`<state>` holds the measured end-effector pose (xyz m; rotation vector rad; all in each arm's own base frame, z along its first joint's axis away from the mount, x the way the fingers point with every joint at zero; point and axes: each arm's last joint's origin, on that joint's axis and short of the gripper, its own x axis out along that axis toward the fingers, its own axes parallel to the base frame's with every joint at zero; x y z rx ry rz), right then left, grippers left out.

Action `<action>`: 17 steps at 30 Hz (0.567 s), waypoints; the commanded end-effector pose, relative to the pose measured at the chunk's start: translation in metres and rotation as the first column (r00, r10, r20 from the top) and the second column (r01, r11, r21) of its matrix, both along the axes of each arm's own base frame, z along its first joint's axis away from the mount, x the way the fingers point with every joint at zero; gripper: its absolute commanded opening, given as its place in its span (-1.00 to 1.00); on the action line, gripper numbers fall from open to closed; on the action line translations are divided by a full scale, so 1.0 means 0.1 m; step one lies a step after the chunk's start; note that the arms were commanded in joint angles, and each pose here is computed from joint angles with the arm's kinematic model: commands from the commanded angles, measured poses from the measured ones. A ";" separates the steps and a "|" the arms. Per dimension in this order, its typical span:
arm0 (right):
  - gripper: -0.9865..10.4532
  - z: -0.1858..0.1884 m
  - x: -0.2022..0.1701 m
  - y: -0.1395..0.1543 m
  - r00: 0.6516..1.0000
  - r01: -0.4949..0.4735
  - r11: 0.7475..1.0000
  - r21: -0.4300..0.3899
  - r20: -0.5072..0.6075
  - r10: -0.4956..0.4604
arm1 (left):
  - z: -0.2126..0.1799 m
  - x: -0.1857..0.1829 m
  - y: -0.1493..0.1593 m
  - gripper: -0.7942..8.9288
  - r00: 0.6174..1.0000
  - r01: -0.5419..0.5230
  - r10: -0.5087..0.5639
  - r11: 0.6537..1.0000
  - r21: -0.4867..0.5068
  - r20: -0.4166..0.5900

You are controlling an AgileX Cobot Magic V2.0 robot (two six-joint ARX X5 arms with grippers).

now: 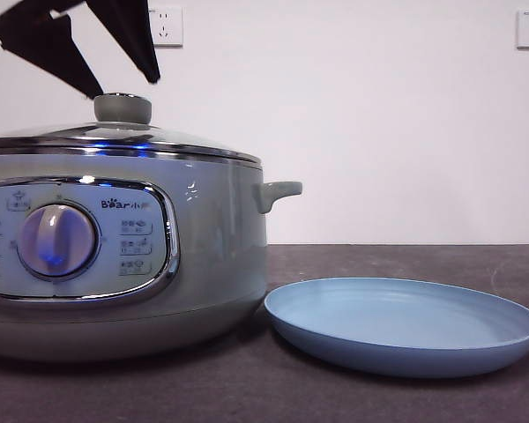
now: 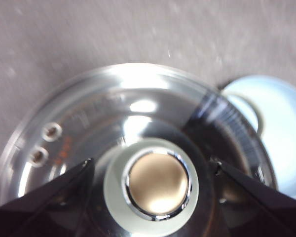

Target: Take the potato out from the steamer,put the potato on the plate,close the lid

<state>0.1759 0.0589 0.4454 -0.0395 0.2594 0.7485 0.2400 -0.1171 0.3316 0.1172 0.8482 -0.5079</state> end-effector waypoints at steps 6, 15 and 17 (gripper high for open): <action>0.11 0.02 -0.01 0.00 1.000 0.000 1.000 0.004 0.007 0.000 | -0.12 0.06 -0.08 -0.05 0.999 0.024 -0.023 0.999 0.037 -0.048; 0.10 0.02 -0.01 0.00 1.000 0.000 1.000 0.005 0.007 0.000 | -0.21 0.10 -0.10 -0.40 0.996 0.036 -0.030 0.997 0.062 -0.087; 0.10 0.02 -0.01 0.00 1.000 0.000 1.000 0.005 0.007 0.000 | -0.20 0.11 -0.10 -0.72 0.996 0.040 -0.035 0.997 0.064 -0.083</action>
